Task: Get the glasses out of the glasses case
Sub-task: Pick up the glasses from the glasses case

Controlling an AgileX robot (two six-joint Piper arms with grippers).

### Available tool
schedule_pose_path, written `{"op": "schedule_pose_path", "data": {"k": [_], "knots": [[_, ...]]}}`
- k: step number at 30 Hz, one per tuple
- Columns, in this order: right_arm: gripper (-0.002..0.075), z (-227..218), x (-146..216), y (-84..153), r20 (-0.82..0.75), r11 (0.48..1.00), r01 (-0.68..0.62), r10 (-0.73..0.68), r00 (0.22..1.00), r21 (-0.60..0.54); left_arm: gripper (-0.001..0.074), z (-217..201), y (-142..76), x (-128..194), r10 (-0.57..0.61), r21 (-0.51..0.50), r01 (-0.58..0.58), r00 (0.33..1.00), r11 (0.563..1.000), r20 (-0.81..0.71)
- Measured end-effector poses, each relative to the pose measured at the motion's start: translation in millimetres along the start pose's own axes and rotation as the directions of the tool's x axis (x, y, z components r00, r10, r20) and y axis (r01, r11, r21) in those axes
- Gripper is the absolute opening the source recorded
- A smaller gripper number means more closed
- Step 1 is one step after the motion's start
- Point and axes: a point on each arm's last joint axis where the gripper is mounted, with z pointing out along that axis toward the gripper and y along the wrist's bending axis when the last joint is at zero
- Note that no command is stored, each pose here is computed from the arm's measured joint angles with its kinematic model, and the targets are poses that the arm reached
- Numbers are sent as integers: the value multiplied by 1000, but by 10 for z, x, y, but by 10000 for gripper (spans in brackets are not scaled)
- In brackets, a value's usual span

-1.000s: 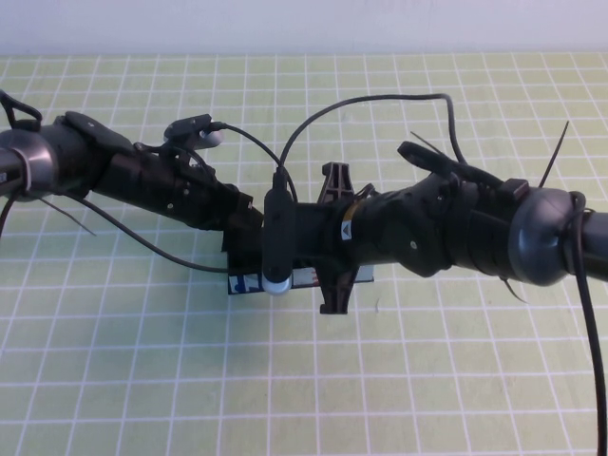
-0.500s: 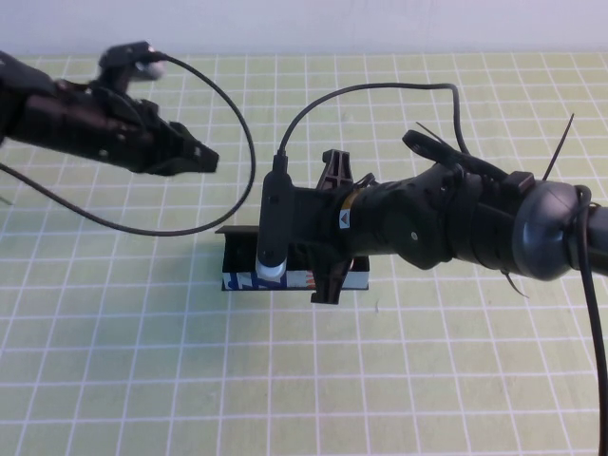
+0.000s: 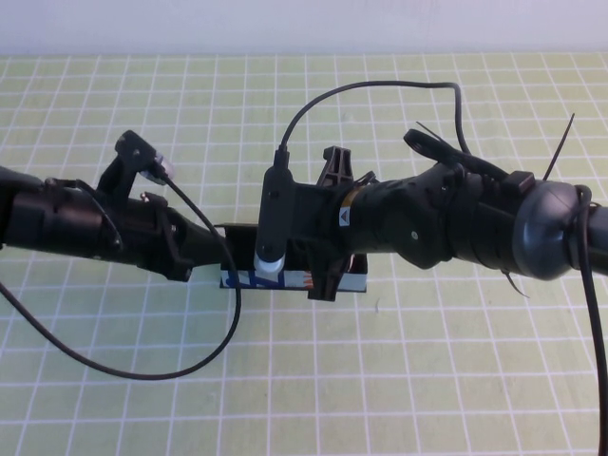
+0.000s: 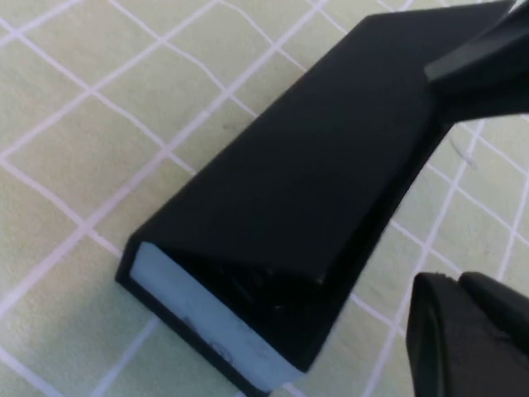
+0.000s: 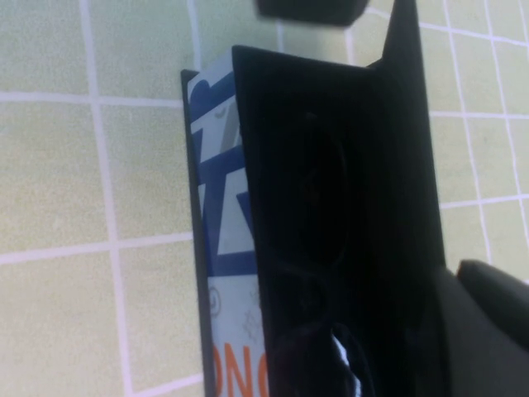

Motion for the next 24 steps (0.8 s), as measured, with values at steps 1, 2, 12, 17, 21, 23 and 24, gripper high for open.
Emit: {"op": "schedule_pose_path", "data": {"k": [1,2,12,17,21,23,24], "knots": [[-8,0,-1,1,1,1000,-4,4,1000,-1,-4,23,17,20,6,-1,-6,1000,1000,9],[-8,0,-3,-2,4,1000,-6,6,1000,3,-4,47,36,30,11,-1,-11,1000,1000,22],[-8,0,-10,-8,11,1000,-16,15,1000,8,-4,296,262,198,32,-19,-30,995,999,94],[-8,0,-13,-6,14,999,-36,36,999,6,-4,355,330,229,21,-39,-16,991,999,130],[-8,0,-16,-3,18,998,-55,55,998,3,-4,400,366,276,2,-39,3,991,999,133],[-7,0,-19,-1,21,997,-75,75,997,0,-4,404,370,276,-3,-39,8,990,999,139],[-5,0,-16,-5,22,996,-87,87,996,-1,-4,409,373,280,-6,-38,11,990,999,139]]}}
